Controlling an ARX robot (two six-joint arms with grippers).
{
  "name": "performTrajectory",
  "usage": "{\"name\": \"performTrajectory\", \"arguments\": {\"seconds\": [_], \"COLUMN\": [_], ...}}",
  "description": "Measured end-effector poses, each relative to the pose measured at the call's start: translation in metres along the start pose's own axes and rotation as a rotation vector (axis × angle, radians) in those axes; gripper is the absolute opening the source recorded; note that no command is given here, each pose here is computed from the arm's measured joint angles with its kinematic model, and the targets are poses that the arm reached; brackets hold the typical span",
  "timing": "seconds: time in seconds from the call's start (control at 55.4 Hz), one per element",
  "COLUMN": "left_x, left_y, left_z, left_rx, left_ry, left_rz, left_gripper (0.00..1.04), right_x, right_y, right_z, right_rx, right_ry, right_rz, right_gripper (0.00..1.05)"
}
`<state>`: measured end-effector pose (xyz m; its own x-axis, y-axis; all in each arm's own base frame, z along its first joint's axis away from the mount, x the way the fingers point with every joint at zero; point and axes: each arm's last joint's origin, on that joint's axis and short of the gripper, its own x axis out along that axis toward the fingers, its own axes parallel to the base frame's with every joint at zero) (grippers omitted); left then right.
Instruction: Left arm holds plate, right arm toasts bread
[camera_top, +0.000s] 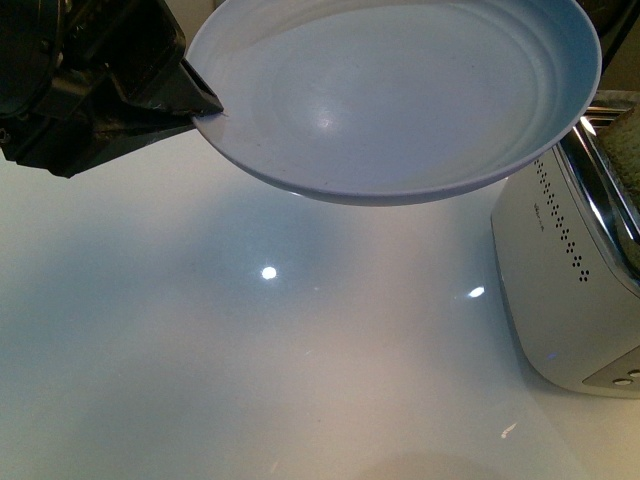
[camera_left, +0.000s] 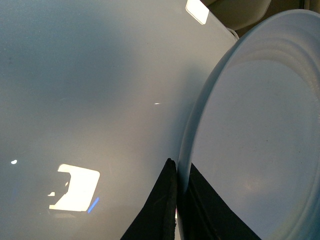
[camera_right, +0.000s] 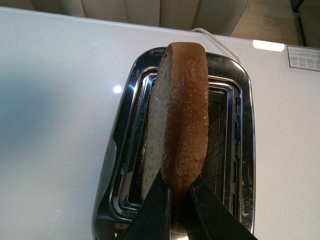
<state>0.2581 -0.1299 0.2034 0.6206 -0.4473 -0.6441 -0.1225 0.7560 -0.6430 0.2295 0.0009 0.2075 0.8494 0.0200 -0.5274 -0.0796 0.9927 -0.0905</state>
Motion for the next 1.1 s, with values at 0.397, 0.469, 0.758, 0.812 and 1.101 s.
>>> {"name": "performTrajectory", "arguments": {"seconds": [0.397, 0.469, 0.758, 0.812, 1.101], "left_x": [0.000, 0.000, 0.000, 0.000, 0.000], "left_y": [0.000, 0.000, 0.000, 0.000, 0.000], "left_z": [0.000, 0.000, 0.000, 0.000, 0.000], "left_rx": [0.000, 0.000, 0.000, 0.000, 0.000], "left_ry": [0.000, 0.000, 0.000, 0.000, 0.000], "left_rz": [0.000, 0.000, 0.000, 0.000, 0.000], "left_gripper": [0.03, 0.03, 0.03, 0.03, 0.03], "right_x": [0.015, 0.019, 0.031, 0.033, 0.039], "right_y": [0.006, 0.007, 0.009, 0.009, 0.012], "right_z": [0.003, 0.002, -0.007, -0.009, -0.025], "right_rx": [-0.027, -0.029, -0.031, -0.026, -0.010], "right_ry": [0.101, 0.111, 0.141, 0.145, 0.169], "right_rz": [-0.018, -0.018, -0.039, -0.041, -0.040], "right_gripper": [0.03, 0.03, 0.03, 0.03, 0.28]}}
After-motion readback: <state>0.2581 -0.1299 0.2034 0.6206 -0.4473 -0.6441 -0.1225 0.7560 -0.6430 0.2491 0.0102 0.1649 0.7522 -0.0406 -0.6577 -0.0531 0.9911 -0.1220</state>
